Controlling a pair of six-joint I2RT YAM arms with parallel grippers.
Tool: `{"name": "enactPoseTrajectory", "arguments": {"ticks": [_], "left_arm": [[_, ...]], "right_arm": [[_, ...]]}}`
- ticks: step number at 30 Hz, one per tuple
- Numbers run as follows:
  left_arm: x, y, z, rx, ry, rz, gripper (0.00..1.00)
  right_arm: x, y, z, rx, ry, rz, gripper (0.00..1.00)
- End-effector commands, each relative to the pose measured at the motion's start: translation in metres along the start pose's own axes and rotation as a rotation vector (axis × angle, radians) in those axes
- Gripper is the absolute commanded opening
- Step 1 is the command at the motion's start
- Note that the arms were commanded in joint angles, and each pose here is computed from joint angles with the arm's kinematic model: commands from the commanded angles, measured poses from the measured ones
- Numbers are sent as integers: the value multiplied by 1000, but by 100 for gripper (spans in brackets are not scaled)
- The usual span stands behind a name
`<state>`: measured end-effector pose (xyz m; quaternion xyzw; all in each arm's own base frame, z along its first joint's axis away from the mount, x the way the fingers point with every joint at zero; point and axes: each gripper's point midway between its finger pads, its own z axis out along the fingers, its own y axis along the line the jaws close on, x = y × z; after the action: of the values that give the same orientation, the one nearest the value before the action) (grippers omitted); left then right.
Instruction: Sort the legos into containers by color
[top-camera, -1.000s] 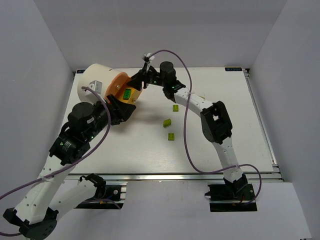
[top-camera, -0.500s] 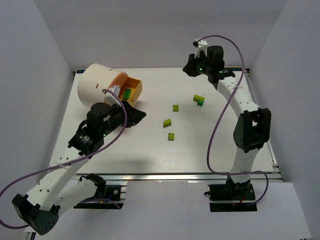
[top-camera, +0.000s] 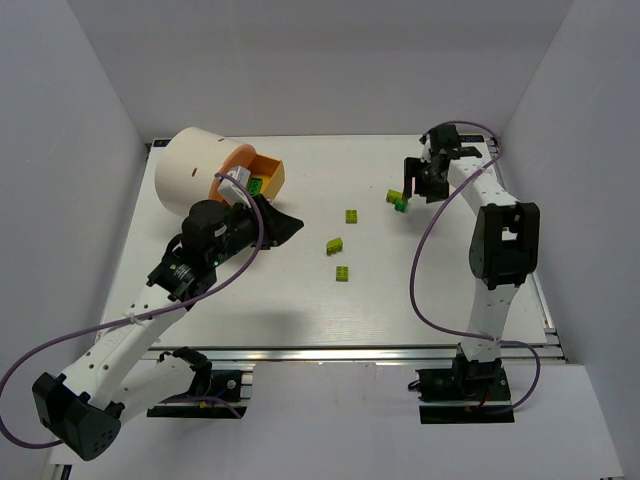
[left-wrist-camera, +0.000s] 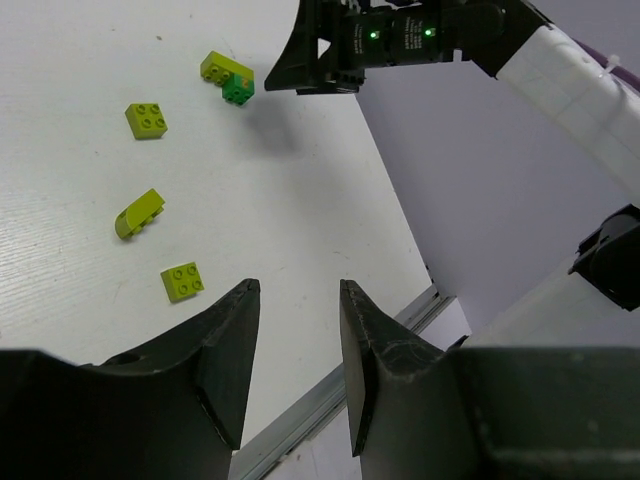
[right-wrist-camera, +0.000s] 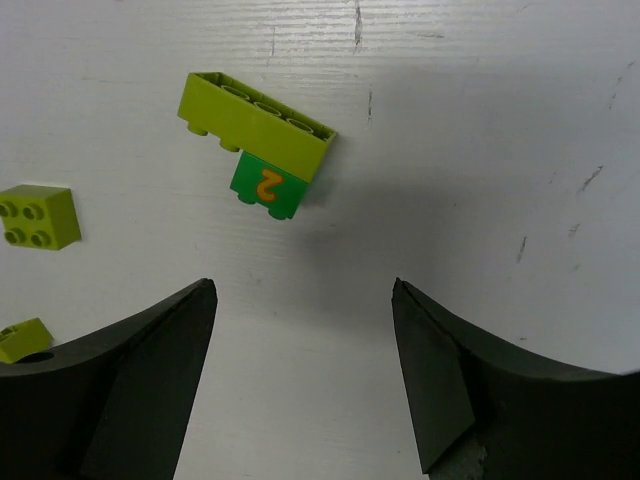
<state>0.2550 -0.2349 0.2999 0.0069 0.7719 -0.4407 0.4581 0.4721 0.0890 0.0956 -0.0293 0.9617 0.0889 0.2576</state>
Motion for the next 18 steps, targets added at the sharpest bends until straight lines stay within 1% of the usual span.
{"name": "enactPoseTrajectory", "arguments": {"ticks": [1,5,11,18], "left_arm": [[1,-6,-1,30,-3,-3,48],[2,-3,-2,13,-2,-10,48],[2,0,-3,-3,-3,-17,48],[1,1,0,-15,9,-12,48]], "right_arm": [[15,2,9,31,54,71,77],[10,1,23,34,58,105,78],[17,6,44,34,88,134,78],[-3,25,54,13,45,147,77]]}}
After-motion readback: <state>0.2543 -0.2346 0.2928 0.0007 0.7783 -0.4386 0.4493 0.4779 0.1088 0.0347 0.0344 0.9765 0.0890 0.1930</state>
